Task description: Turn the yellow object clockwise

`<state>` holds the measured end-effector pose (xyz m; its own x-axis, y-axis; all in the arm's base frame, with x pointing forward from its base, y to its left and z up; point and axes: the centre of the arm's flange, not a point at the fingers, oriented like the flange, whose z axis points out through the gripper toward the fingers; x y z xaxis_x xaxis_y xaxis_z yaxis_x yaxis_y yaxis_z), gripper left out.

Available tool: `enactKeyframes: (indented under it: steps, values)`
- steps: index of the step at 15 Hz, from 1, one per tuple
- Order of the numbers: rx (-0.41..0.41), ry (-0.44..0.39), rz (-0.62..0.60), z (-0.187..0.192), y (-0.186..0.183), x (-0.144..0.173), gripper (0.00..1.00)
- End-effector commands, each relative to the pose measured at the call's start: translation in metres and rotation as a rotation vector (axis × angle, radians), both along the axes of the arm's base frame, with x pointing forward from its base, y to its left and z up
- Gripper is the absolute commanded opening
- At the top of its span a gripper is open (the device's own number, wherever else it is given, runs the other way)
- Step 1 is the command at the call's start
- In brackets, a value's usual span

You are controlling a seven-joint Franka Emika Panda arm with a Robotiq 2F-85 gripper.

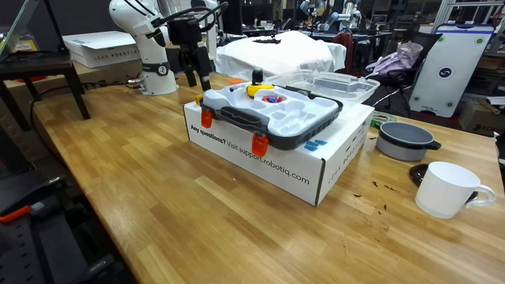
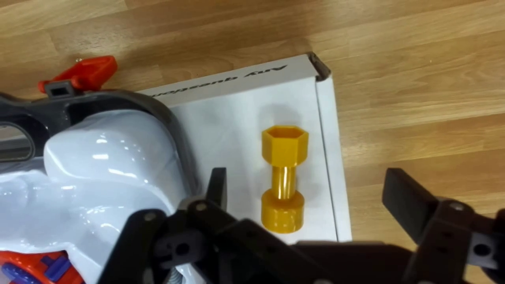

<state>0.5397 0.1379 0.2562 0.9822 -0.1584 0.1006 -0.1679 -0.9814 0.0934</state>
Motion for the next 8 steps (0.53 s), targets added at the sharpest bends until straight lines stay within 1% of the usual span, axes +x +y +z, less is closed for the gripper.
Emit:
enactKeyframes:
  steps: [1,8]
  values:
    - [-0.016,0.011,0.029,0.001,-0.001,0.006,1.00]
    - [-0.015,0.021,0.025,-0.008,-0.005,0.017,1.00]
